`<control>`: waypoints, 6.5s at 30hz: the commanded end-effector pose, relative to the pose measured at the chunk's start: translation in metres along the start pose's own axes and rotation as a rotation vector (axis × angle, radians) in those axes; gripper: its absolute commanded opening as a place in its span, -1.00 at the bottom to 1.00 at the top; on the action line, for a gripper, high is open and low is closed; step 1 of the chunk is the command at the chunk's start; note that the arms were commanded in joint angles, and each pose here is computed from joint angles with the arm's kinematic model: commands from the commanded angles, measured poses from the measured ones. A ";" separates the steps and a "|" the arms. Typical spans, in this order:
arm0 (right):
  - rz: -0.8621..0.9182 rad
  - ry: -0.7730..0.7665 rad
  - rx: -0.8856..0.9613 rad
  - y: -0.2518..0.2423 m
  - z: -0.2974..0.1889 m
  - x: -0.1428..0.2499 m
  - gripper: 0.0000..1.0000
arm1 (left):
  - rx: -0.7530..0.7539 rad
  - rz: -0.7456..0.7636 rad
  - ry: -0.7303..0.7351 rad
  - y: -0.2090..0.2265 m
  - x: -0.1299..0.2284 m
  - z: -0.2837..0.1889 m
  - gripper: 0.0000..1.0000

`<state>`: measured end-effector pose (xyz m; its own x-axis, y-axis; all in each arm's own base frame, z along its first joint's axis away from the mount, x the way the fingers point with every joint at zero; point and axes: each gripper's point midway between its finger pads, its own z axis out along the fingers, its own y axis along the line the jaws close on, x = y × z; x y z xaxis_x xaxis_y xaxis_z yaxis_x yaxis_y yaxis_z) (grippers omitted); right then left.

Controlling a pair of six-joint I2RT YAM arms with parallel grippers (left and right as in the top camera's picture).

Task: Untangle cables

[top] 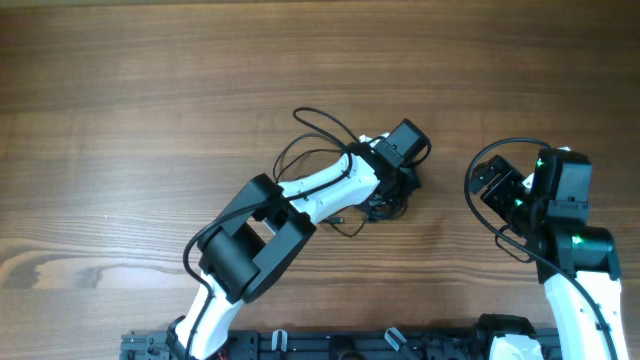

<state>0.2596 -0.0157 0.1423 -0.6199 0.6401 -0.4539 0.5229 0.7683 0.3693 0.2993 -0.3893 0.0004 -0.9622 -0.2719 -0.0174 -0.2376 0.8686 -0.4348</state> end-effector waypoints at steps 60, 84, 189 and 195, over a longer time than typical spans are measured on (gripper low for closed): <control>-0.241 0.268 -0.544 0.128 0.030 0.060 0.69 | 0.341 -0.697 -0.489 0.105 -0.165 -0.390 -0.92; -0.402 0.256 -0.355 0.134 0.099 0.103 -0.81 | 0.492 -0.168 -0.385 0.041 -0.121 -0.408 -0.92; 0.090 0.336 0.187 -0.006 0.060 -0.099 0.75 | -0.338 -0.571 0.042 0.330 -0.093 -0.167 0.94; 0.075 0.355 0.189 -0.004 0.073 -0.095 0.80 | 0.050 -0.205 -0.163 0.161 -0.102 -0.192 1.00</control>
<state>0.3578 -0.0825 0.1301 -0.7094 0.6968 -0.1059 0.6607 0.7098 0.2444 0.3381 -0.0849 0.0842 -0.8209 -0.5694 -0.0441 -0.5040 0.7586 -0.4130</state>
